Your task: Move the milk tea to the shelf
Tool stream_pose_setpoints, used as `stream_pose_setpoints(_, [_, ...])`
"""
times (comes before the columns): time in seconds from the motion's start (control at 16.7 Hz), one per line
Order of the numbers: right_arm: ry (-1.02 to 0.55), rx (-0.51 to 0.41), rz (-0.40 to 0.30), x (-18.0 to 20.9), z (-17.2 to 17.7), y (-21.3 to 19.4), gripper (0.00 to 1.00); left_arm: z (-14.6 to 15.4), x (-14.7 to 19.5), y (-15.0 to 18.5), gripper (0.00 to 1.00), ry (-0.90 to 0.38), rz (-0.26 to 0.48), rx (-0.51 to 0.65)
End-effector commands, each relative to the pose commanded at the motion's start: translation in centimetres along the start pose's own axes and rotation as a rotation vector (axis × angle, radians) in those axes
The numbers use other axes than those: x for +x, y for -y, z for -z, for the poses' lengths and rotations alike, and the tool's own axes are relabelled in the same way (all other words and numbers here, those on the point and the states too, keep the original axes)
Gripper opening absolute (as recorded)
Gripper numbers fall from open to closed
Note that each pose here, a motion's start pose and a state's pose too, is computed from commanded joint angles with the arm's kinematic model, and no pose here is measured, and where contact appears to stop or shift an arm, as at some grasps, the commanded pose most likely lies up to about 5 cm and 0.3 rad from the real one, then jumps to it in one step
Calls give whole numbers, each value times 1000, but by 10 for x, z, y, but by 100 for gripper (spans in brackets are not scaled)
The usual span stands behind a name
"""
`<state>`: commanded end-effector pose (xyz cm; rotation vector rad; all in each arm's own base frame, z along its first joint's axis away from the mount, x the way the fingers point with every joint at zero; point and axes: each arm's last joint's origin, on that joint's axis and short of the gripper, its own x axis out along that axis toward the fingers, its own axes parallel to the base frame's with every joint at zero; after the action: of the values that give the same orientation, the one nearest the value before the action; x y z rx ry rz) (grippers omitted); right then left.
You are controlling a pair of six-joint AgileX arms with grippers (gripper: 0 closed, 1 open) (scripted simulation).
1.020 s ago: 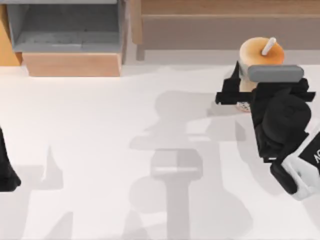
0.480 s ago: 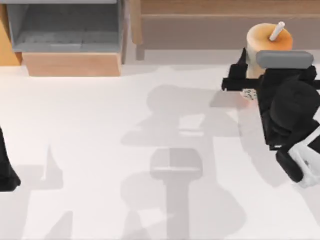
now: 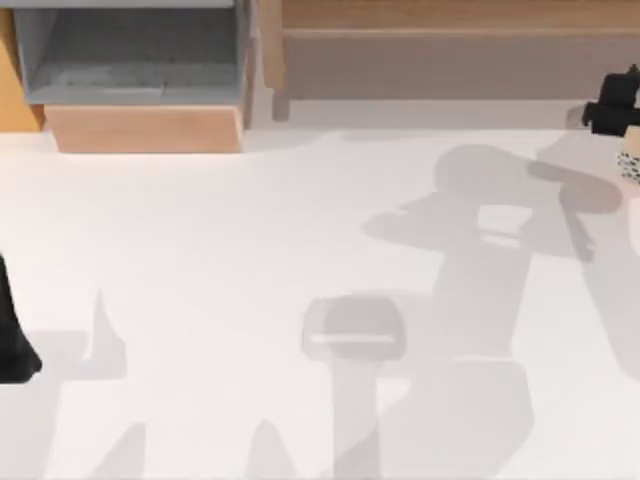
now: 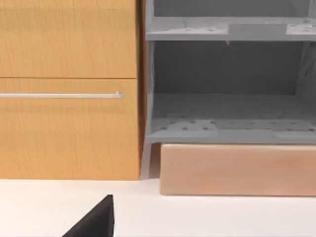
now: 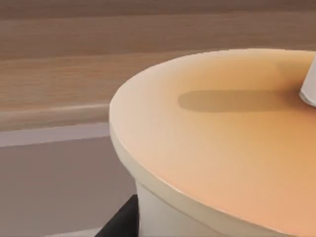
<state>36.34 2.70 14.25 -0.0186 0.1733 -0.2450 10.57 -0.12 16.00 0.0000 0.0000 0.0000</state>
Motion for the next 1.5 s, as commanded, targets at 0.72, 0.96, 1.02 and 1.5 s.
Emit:
stream_pose_setpoints(0.72, [-262,88,26,46,-62,152,0,0,0,0,100,0,0,0])
stream_pose_setpoints(0.96, [-107,64,-102,52,-122,168,0,0,0,0,100,0,0,0])
stream_pose_setpoints(1.02, [-57,48,-136,54,-138,169,0,0,0,0,100,0,0,0])
stream_pose_setpoints(1.5, [63,-2,-244,70,-169,166,0,0,0,0,100,0,0,0])
